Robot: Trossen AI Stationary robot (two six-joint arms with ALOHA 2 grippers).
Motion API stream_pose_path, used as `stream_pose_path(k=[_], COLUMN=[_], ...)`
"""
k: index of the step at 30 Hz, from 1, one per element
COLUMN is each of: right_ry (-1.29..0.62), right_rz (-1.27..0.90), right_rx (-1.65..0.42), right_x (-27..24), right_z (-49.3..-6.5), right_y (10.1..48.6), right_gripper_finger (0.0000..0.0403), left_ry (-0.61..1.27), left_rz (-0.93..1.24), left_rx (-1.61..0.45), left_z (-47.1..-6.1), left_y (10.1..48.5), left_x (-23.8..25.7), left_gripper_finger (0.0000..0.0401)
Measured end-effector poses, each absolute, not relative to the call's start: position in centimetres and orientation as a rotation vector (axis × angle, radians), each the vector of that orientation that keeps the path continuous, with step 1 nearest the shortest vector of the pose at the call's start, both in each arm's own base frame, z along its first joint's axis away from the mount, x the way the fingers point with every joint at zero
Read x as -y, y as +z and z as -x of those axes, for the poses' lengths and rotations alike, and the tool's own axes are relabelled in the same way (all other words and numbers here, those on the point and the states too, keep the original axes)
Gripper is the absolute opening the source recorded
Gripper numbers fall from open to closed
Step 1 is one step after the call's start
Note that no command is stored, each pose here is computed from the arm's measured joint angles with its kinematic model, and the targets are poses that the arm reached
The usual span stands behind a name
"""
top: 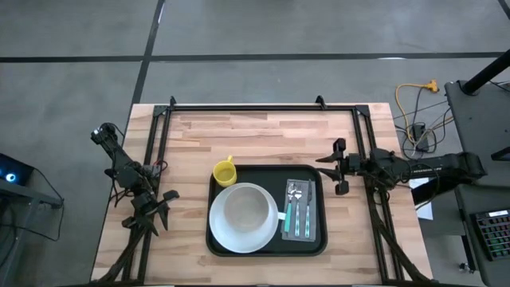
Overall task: Set up tray
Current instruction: Return to Home Position
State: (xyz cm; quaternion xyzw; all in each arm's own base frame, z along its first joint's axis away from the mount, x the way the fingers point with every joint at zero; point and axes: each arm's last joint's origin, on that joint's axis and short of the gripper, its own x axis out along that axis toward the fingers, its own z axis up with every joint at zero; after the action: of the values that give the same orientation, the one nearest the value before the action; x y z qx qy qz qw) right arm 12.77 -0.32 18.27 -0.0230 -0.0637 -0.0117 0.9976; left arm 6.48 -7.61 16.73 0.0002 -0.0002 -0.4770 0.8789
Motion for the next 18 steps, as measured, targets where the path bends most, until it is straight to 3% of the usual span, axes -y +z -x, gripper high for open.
stream_pose_path(k=[18], right_ry=[-0.034], right_rz=[0.091], right_rx=[0.000], right_x=[0.3], right_z=[-11.3], right_y=[17.0], right_gripper_finger=[0.0127], left_ry=[-0.994], left_rz=[-0.001], left_rx=[0.001], left_z=[-6.5], left_y=[16.7], left_x=[7.6], left_gripper_finger=[0.0132])
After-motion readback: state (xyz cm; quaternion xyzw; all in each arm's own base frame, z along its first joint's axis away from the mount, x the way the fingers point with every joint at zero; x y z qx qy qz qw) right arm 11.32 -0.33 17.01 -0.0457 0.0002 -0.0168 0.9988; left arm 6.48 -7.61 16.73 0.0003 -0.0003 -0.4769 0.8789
